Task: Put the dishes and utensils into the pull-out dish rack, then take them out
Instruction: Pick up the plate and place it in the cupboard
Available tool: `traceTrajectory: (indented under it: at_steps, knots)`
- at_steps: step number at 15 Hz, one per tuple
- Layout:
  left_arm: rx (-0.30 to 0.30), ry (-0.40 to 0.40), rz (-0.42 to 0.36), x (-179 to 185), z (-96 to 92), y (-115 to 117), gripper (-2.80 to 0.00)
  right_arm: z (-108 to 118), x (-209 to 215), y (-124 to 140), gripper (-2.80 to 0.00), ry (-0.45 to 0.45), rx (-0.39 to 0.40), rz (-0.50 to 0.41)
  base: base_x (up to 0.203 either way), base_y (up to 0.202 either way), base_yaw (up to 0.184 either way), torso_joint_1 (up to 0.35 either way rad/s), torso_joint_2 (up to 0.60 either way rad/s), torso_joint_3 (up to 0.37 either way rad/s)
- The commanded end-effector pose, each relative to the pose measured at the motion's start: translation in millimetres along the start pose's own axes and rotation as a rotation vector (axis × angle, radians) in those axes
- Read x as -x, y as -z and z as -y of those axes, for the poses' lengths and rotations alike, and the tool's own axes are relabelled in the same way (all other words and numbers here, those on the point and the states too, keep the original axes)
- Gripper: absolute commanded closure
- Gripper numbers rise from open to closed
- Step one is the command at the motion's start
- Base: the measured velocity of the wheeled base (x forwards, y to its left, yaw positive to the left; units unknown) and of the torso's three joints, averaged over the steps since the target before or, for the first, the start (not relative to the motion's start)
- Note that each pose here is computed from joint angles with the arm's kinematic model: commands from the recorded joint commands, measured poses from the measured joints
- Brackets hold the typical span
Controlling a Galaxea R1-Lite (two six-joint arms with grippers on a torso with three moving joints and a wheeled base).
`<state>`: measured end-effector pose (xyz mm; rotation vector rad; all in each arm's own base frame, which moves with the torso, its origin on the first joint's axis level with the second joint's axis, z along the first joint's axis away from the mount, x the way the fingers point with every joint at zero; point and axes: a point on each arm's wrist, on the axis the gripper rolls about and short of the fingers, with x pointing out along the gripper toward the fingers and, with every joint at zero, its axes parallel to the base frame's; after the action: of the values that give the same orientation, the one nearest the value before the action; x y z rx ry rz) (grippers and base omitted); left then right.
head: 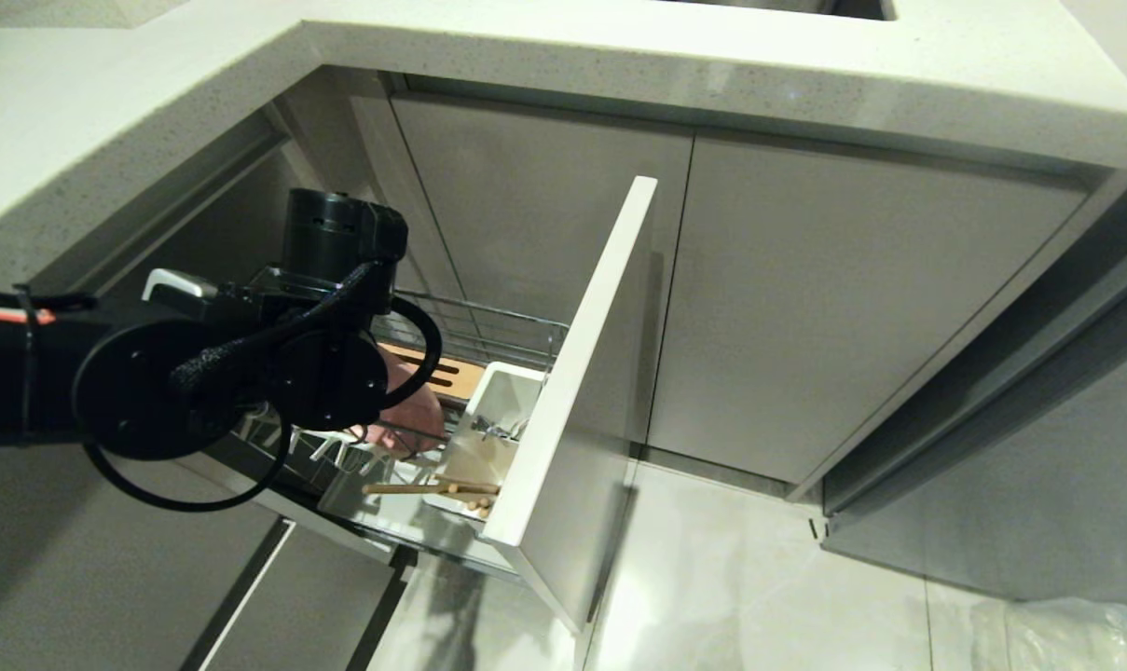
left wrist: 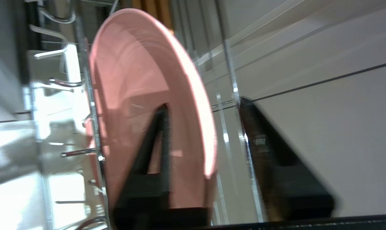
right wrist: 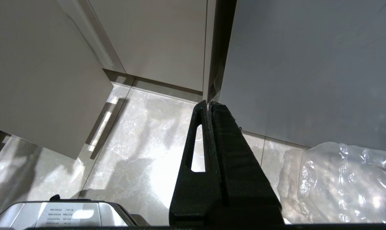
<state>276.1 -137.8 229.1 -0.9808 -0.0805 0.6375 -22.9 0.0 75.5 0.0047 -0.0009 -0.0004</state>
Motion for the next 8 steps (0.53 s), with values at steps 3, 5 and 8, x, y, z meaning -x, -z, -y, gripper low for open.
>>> traceTrajectory:
  at_steps: [3, 5, 8]
  knots:
    - [-0.019, -0.013, 0.001, 2, -2.4, 1, -2.80, 0, 0, 0, 0.00, 0.000, 0.000, -0.001, 0.000, 0.000, 0.000, 0.000, 0.00, 0.000]
    - [-0.043, -0.016, -0.010, 6, -3.2, 2, -2.80, 0, 0, 0, 0.00, 0.000, 0.000, -0.001, 0.000, 0.000, 0.000, 0.000, 0.00, 0.000]
    - [-0.070, -0.013, -0.030, 18, -3.4, -3, -2.80, 0, 0, 0, 0.00, 0.000, 0.000, -0.001, 0.000, 0.000, 0.000, 0.000, 0.00, 0.000]
